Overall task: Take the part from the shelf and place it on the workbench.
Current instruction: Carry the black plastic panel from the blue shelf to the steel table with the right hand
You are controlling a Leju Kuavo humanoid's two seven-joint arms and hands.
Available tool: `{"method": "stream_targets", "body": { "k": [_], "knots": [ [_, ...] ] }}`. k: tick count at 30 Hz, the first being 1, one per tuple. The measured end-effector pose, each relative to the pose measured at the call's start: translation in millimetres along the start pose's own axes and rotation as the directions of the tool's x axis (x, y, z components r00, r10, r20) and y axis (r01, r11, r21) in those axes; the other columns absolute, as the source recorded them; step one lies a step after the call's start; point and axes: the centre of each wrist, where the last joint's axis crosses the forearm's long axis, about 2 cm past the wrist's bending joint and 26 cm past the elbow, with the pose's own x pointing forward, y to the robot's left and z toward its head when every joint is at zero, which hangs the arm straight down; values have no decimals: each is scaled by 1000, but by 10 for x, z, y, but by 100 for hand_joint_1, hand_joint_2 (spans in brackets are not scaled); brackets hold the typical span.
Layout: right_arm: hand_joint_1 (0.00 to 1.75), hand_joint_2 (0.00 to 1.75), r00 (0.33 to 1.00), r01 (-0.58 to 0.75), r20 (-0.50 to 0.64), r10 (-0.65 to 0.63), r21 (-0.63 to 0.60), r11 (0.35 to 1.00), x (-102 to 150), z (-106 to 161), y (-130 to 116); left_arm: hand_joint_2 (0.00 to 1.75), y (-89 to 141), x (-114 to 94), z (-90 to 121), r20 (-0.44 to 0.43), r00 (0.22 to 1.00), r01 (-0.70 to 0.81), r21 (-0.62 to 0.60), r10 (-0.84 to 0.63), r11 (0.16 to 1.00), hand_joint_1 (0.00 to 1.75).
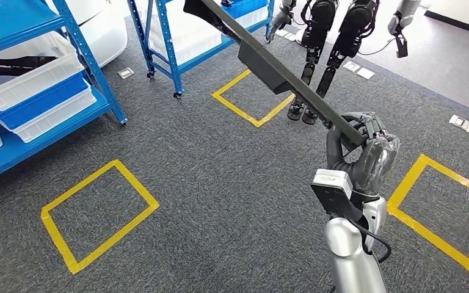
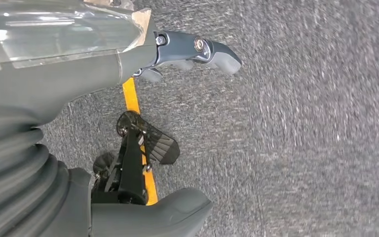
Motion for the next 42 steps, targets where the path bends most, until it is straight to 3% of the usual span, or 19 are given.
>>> {"method": "stream_targets", "body": {
  "k": [11,20,31,42],
  "knots": [
    [175,175,995,-100,-11,100,11,995,-7,36,-19,175,18,-26,10,-1,1000,16,-26,-16,1000,0],
    [175,175,967,-255,-16,255,-12,967,-19,69,-128,175,13,-22,8,-9,999,31,-43,-32,999,0],
    [175,175,941,-329,-90,326,-24,944,-176,109,-281,175,0,-31,15,-17,1000,1,-69,-2,998,0],
    [175,175,930,-318,-207,303,-41,947,-454,391,-500,175,32,-40,13,-40,999,-15,-35,14,999,0]
  ]
}}
